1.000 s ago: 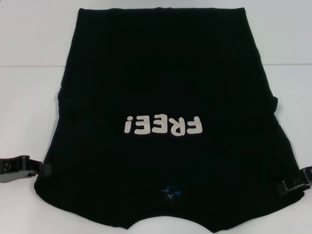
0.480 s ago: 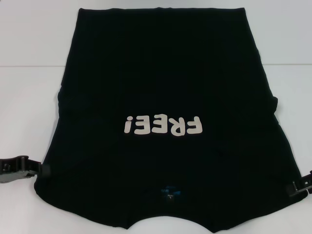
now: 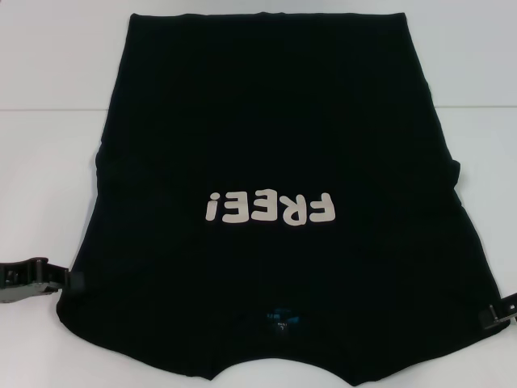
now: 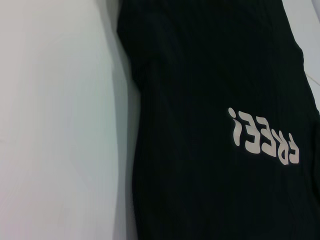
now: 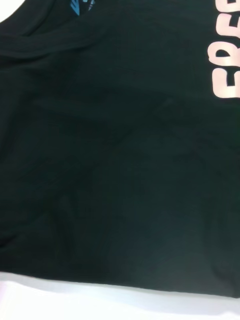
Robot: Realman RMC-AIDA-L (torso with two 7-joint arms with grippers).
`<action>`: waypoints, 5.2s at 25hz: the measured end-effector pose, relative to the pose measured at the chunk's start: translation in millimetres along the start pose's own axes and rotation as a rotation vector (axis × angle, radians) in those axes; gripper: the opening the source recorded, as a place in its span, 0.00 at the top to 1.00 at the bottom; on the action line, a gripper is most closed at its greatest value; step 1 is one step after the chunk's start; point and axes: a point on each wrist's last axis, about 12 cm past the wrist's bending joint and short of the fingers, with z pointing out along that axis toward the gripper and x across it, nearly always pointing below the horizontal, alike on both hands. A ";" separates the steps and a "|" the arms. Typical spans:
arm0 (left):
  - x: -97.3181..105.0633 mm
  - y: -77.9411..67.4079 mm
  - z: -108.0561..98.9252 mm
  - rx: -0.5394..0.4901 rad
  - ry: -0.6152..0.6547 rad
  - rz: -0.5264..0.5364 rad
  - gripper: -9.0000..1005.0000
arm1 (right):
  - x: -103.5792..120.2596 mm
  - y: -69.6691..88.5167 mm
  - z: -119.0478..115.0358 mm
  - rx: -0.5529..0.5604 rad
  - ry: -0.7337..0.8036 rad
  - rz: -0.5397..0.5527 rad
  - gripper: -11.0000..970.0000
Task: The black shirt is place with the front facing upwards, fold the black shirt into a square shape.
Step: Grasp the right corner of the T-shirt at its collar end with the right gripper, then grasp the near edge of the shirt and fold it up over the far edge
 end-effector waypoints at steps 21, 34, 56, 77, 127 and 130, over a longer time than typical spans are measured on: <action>0.7 0.1 0.6 0.000 0.000 0.000 0.94 | -5.6 6.9 6.9 0.005 0.005 -0.025 0.26; 0.9 0.3 0.5 0.000 0.000 -0.001 0.94 | -10.0 15.6 14.1 -0.034 0.019 -0.041 0.28; 4.1 0.8 1.3 0.007 0.000 0.004 0.93 | -19.0 31.0 21.4 -0.118 -0.008 -0.085 0.31; 5.9 0.3 1.9 0.051 0.002 -0.005 0.93 | -17.3 26.6 16.4 -0.112 0.008 -0.100 0.92; 28.9 -6.0 -9.2 0.035 0.335 -0.072 0.62 | 38.1 7.2 -4.5 -0.242 0.237 -0.240 0.92; 28.4 -4.1 -9.7 0.026 0.318 -0.087 0.50 | 38.0 6.7 -4.1 -0.239 0.233 -0.240 0.92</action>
